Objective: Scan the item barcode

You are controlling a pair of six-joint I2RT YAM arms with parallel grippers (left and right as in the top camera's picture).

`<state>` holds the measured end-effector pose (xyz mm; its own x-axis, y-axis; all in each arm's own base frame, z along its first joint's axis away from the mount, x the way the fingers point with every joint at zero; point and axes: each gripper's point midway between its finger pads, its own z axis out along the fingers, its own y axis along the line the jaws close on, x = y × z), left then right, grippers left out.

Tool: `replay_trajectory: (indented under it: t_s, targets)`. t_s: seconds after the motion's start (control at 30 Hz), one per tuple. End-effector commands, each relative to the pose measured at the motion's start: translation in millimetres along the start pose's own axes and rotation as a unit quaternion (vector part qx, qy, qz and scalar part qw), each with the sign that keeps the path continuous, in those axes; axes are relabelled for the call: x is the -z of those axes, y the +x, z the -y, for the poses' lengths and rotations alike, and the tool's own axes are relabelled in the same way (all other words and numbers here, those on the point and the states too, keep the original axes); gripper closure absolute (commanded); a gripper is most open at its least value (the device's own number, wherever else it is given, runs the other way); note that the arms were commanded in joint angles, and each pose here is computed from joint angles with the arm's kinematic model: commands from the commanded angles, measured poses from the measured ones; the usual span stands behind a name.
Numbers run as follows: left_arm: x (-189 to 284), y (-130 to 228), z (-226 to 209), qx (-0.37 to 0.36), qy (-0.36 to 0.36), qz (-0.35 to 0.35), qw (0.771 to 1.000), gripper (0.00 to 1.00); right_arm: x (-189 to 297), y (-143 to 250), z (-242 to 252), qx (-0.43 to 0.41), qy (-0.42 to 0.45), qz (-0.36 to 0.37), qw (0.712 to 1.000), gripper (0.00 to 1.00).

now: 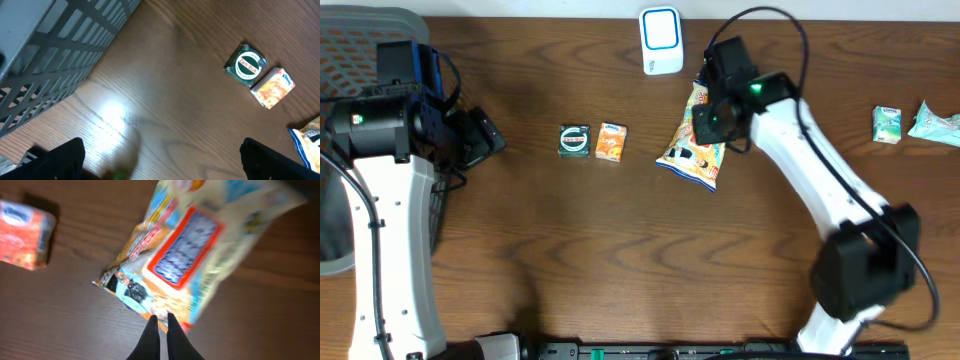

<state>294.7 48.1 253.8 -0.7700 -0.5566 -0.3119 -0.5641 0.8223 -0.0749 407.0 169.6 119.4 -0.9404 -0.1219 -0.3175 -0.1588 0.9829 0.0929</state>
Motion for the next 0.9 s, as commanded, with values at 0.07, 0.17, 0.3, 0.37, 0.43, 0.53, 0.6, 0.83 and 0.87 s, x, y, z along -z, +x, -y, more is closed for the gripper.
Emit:
replay_trajectory:
  t_s: [0.07, 0.17, 0.3, 0.37, 0.43, 0.53, 0.6, 0.83, 0.87]
  targets:
    - [-3, 1, -2, 0.003, -0.006, -0.005, 1.000, 0.02, -75, 41, -14, -0.005, -0.017, -0.110, 0.994, 0.99]
    - [-3, 1, -2, 0.003, -0.006, -0.005, 1.000, 0.02, -100, 61, -12, -0.007, -0.011, -0.155, 0.988, 0.99]
    - [-3, 1, -2, 0.003, -0.006, -0.005, 1.000, 0.02, -103, 82, -9, -0.021, 0.001, -0.198, 0.980, 0.99]
    - [-3, 1, -2, 0.003, -0.006, -0.005, 1.000, 0.02, -93, 87, -8, -0.023, 0.004, -0.208, 0.978, 0.99]
    - [-3, 1, -2, 0.003, -0.006, -0.005, 1.000, 0.02, -77, 88, -7, -0.024, 0.005, -0.211, 0.977, 0.99]
    - [-3, 1, -2, 0.003, -0.006, -0.005, 1.000, 0.03, -46, 78, -10, -0.022, -0.002, -0.183, 0.983, 0.99]
    - [-3, 1, -2, 0.003, -0.006, -0.005, 1.000, 0.02, -24, 63, -13, -0.019, -0.011, -0.143, 0.989, 0.99]
    - [-3, 1, -2, 0.003, -0.006, -0.005, 1.000, 0.02, 21, -5, -5, -0.013, 0.014, 0.032, 0.999, 0.99]
    - [-3, 1, -2, 0.003, -0.006, -0.005, 1.000, 0.02, 20, -9, -4, -0.013, 0.018, 0.039, 0.999, 0.99]
